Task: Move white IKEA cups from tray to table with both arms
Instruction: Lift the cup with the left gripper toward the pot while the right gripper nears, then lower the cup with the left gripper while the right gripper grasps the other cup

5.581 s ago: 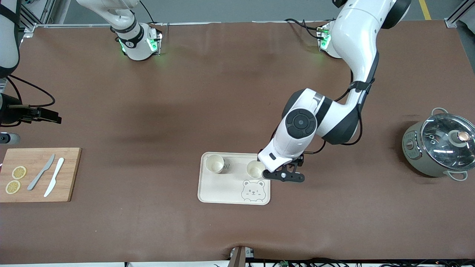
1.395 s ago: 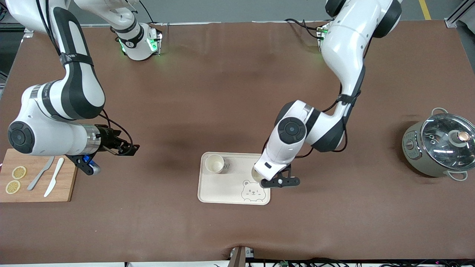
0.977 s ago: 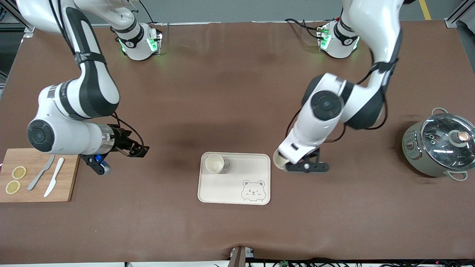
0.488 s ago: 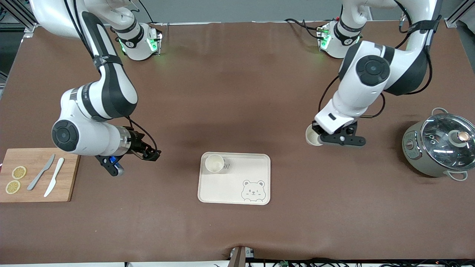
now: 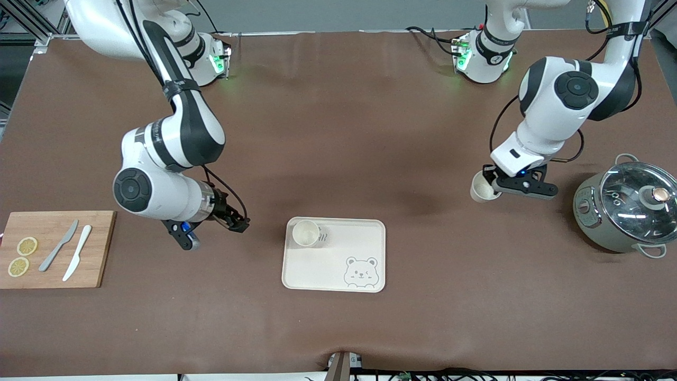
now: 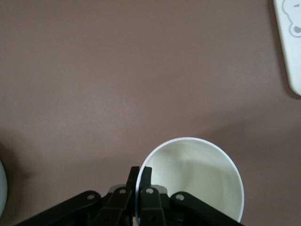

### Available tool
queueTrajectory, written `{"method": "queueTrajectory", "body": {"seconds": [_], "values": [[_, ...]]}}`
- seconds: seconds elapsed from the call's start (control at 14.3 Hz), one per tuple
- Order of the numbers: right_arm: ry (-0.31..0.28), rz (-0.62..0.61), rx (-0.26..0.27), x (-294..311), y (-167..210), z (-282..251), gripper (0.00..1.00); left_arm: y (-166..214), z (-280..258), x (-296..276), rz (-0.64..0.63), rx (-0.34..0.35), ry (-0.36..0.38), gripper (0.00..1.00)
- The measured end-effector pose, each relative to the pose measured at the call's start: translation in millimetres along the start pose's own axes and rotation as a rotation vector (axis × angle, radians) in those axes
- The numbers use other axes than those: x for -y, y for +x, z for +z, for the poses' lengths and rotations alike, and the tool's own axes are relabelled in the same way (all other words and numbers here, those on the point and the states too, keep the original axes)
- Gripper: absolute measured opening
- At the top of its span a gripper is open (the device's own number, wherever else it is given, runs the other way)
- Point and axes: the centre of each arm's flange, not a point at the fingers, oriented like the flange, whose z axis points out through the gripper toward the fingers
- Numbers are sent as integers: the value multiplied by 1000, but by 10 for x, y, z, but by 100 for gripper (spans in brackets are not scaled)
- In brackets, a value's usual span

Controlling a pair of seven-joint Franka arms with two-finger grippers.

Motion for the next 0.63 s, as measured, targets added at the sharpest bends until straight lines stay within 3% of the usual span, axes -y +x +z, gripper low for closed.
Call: {"method": "queueTrajectory", "body": {"seconds": [0.28, 0.63], "values": [[25, 43, -20, 141, -153, 102, 100, -267, 366, 28, 13, -50, -7, 4], [61, 85, -46, 345, -347, 352, 100, -326, 676, 44, 15, -70, -16, 4]]}}
